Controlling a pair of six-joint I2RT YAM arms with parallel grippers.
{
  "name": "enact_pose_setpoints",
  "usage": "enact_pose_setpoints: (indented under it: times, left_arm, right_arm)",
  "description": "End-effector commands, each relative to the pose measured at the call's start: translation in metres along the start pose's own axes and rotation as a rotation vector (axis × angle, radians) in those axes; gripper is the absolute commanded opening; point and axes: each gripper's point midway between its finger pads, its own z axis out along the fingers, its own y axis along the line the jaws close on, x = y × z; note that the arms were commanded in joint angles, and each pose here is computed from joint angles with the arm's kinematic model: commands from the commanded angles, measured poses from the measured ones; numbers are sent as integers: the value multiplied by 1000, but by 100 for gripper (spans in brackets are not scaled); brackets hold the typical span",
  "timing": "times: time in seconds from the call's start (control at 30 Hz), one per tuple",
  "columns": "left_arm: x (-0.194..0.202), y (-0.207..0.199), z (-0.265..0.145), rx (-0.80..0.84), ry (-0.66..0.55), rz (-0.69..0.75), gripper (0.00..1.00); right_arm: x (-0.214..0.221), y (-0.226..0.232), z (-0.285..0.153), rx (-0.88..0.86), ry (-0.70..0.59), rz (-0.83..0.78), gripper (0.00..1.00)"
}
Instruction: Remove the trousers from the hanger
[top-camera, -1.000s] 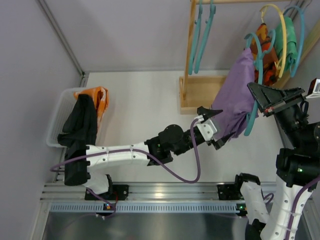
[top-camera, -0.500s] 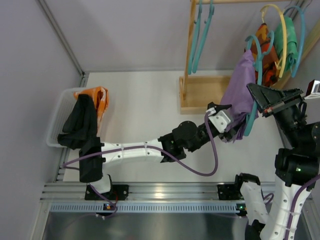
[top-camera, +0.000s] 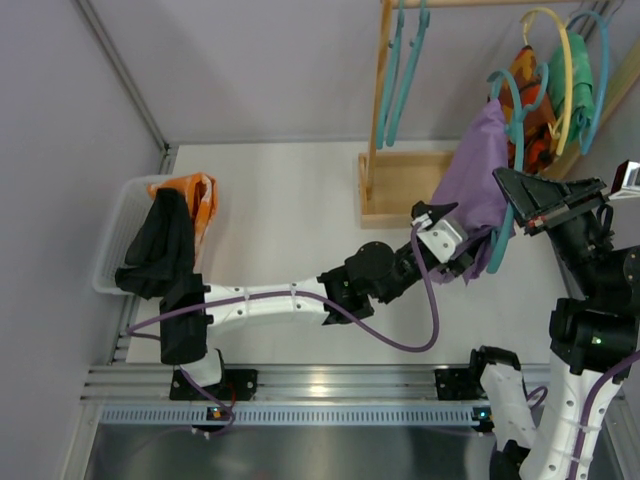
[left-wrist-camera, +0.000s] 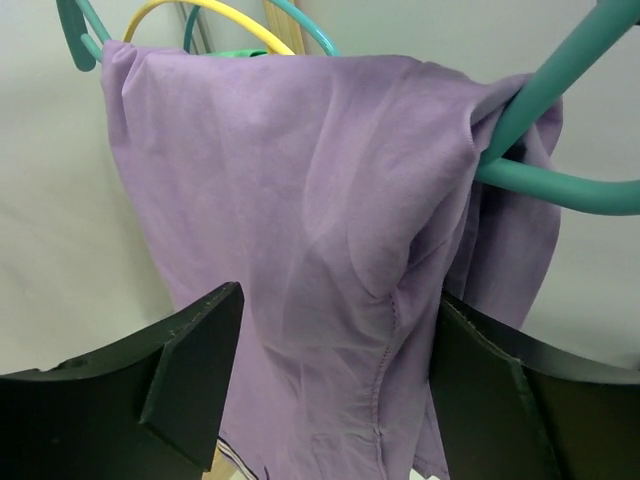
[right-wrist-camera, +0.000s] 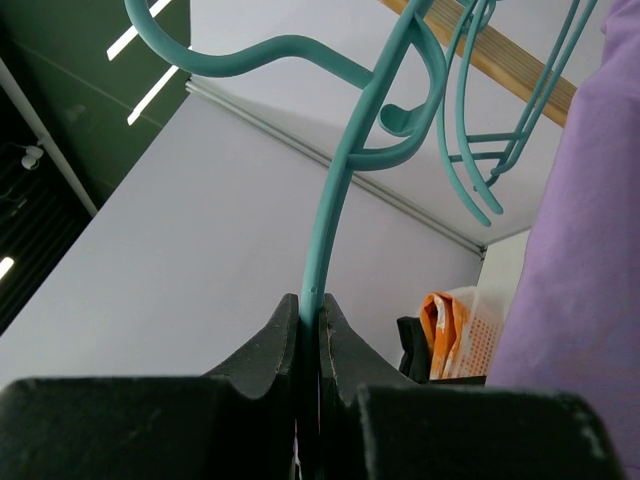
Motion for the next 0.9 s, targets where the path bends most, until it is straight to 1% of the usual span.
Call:
enact_pose_setpoints:
  times: [0.0, 0.03, 0.07, 0.1, 0.13, 0.2, 0.23, 0.27, 0.43, 0.57, 0.6, 0.63, 0.7, 0.87]
  left_arm:
    - [-28, 13, 3, -45, -86, -25, 74]
    - [-28, 13, 4, -45, -86, -25, 62]
    - [-28, 12, 4, -45, -86, -25, 56]
    - [-29, 13, 4, -46, -88, -24, 44]
    - [-28, 15, 4, -50, -85, -21, 29]
    - [-31, 19, 2, -61, -86, -20, 15]
    - [-33, 22, 1, -73, -88, -18, 1]
    - [-32, 23, -1, -75, -85, -15, 0]
    - [-54, 37, -11, -101, -96, 2, 0]
    - [-94, 54, -18, -127, -159, 21, 0]
    - [-104, 59, -20, -134, -172, 18, 0]
    - [-109, 62, -21, -138, -171, 25, 0]
    - [-132, 69, -24, -146, -208, 23, 0]
    - [-172, 84, -31, -171, -271, 45, 0]
  right_arm:
    - [-5, 45, -9, -158, -46, -126, 0]
    - [-5, 46, -9, -161, -45, -127, 0]
    - [-5, 45, -9, -161, -46, -129, 0]
    - [-5, 46, -9, -163, -46, -132, 0]
    - [-5, 46, -9, -162, -46, -131, 0]
    - [-5, 45, -9, -159, -47, -135, 0]
    - [-5, 43, -8, -154, -48, -133, 0]
    - [-6, 41, -8, -150, -50, -134, 0]
    - [-9, 14, 1, -86, -47, -109, 0]
    - [-7, -20, 6, -12, -38, -102, 0]
    - [-5, -36, 8, 25, -31, -85, 0]
    - [-5, -42, 8, 37, -31, -83, 0]
    - [-3, -56, 8, 60, -29, -102, 0]
    - [0, -90, 7, 151, -18, -136, 0]
